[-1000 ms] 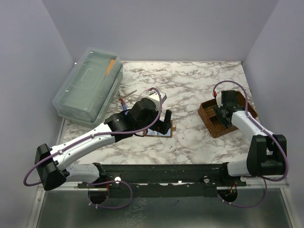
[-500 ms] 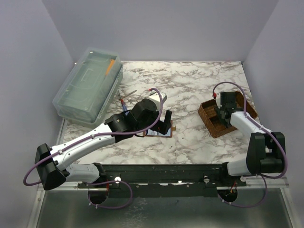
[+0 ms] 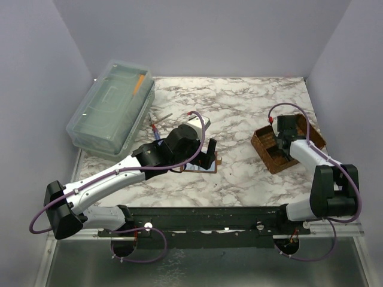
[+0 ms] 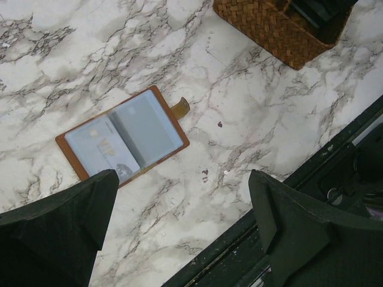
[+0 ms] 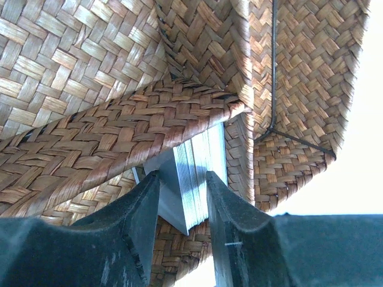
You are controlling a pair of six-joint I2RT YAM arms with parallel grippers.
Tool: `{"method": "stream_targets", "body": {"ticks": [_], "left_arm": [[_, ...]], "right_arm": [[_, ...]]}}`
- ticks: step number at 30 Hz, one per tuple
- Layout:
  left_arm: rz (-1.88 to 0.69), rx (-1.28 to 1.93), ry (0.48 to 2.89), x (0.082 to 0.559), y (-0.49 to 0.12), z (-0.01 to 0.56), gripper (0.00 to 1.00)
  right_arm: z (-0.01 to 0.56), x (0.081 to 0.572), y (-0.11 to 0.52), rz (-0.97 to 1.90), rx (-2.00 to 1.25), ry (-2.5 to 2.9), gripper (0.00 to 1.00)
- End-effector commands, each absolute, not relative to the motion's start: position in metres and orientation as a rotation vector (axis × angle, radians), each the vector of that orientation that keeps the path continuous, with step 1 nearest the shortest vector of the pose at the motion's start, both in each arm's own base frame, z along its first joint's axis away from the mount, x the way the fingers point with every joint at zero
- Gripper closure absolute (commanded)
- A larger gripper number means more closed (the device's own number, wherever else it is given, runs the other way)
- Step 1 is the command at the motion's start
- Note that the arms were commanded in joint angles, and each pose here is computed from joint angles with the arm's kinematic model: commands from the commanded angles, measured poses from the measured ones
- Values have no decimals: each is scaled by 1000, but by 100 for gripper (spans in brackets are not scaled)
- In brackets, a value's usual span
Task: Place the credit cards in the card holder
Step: Pick up the credit card from the storage box.
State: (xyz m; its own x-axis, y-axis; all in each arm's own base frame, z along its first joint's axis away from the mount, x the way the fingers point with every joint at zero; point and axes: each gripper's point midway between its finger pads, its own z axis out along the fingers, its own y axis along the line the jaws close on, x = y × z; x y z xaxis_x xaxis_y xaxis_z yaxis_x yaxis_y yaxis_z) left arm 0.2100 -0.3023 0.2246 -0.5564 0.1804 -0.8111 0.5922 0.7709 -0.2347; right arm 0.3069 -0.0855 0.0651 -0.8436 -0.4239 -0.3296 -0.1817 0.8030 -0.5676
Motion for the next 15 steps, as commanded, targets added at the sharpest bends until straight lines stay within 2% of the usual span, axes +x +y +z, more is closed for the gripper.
{"method": "stream_targets", "body": {"ticks": [1, 15], "left_arm": [[-584, 578, 2132, 212, -298, 221, 1], [-585, 579, 2132, 212, -298, 221, 1]], "right_arm": [[85, 316, -99, -849, -412, 2494, 63], [85, 315, -98, -835, -413, 2493, 72]]}}
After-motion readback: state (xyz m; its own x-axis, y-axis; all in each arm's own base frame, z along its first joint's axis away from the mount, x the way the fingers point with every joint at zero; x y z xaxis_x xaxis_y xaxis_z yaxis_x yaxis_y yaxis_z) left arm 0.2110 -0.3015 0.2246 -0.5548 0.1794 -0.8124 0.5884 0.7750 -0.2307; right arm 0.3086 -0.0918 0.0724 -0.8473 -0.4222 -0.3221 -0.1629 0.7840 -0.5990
